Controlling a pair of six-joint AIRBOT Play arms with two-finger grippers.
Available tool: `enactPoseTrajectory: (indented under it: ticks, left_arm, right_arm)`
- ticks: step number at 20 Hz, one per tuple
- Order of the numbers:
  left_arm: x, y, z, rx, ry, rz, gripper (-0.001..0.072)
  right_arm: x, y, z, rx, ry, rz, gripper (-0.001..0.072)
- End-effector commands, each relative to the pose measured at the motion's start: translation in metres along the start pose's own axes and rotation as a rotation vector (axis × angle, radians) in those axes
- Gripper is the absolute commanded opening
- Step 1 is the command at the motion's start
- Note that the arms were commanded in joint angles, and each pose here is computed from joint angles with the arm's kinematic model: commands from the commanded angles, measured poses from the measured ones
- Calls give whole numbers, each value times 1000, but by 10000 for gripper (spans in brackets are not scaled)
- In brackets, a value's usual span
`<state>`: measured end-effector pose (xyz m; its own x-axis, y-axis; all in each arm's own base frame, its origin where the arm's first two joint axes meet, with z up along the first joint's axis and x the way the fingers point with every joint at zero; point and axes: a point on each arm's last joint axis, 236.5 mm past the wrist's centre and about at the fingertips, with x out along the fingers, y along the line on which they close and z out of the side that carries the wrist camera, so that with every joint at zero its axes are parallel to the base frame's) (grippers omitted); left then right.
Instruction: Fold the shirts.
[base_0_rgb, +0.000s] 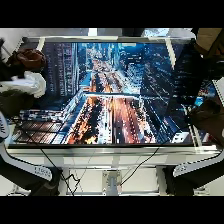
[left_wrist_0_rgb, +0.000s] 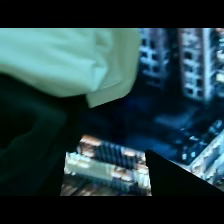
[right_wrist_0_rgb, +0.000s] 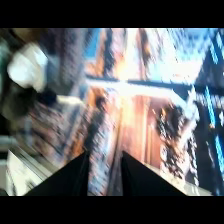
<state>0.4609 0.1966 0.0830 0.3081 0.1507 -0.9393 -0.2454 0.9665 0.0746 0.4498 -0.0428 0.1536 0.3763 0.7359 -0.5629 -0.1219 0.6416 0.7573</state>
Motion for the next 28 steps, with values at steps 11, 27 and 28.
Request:
enactPoseTrajectory:
  ticks: [11,27,28]
  left_arm:
    - [66,211,-116,-620,9,-42,658]
    - [59,32,23,-470,-313,-940,12]
    - [31,11,32,-403,-327,-1004,11]
  right_arm:
    - [124,39,-26,-173,206,-215,289]
    - [141,40,-22,-267,199,-273,259]
    - [141,37,-19,-277,188,-290,259]
